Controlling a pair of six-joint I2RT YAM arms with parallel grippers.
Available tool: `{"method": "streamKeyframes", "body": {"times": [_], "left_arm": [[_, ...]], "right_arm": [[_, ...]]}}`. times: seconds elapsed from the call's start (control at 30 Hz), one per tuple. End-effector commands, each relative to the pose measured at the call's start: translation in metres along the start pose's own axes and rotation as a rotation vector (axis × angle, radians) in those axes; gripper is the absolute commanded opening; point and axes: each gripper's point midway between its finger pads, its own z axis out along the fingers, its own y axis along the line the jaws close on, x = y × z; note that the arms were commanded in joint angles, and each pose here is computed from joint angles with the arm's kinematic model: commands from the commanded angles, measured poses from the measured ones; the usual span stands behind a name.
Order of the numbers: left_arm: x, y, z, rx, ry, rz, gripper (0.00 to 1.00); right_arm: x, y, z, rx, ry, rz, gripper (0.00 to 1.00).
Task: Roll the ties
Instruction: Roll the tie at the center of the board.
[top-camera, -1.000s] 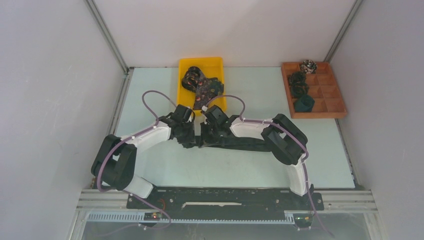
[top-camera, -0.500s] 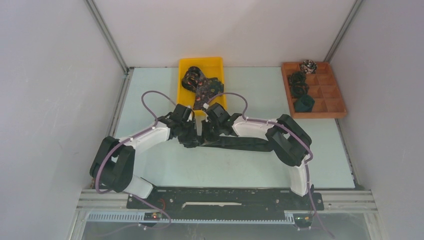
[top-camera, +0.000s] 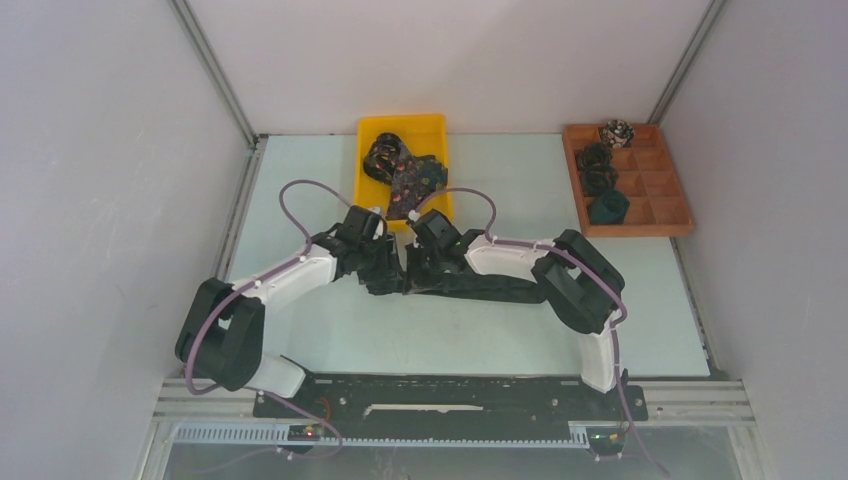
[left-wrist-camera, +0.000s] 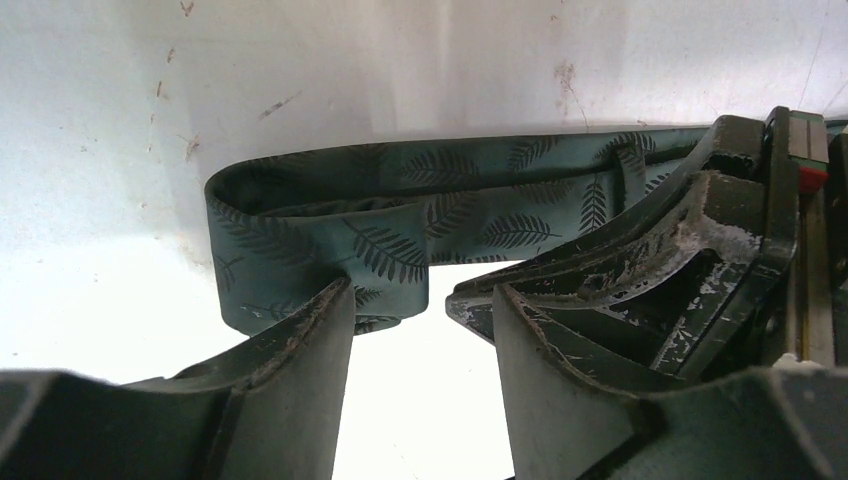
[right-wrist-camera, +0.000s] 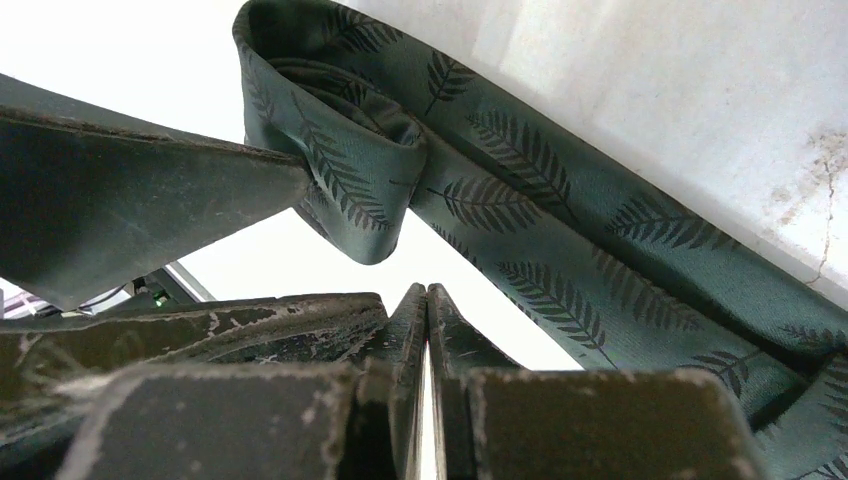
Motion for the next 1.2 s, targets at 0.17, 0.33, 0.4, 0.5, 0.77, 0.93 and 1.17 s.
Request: {"method": "streamKeyframes", "body": {"times": [0.17,0.33,0.4,0.5,0.77,0.93,1.17], "left_arm": [[-0.014,-0.009,-0.012,0.064,-0.065,-0.023,0.57],[-0.017,-0.007,-0.014,0.076,-0.072,-0.036,0.56],[-0.018,-0.007,-0.015,0.085,-0.080,-0.042,0.56],[-0.021,-0.007,-0.018,0.092,-0.089,-0.051,0.56],[-0.029,-0.004,-0.028,0.109,-0.124,-0.082,0.55],[-0.036,0.007,-0.042,0.105,-0.182,-0.081,0.64],[-0.033,0.040,-0.051,0.033,-0.255,-0.131,0.74]], "right_arm": [[-0.029,0.031,-0.023,-0.075,-0.123,-0.064,0.04],[-0.036,0.036,-0.023,-0.108,-0.138,-0.054,0.04],[-0.038,0.037,-0.023,-0.119,-0.141,-0.050,0.04],[-0.040,0.038,-0.022,-0.132,-0.143,-0.041,0.04],[-0.045,0.047,-0.017,-0.148,-0.127,-0.041,0.04],[-0.050,0.053,-0.016,-0.157,-0.126,-0.042,0.04],[-0.050,0.051,-0.002,-0.146,-0.097,-0.032,0.03]]}}
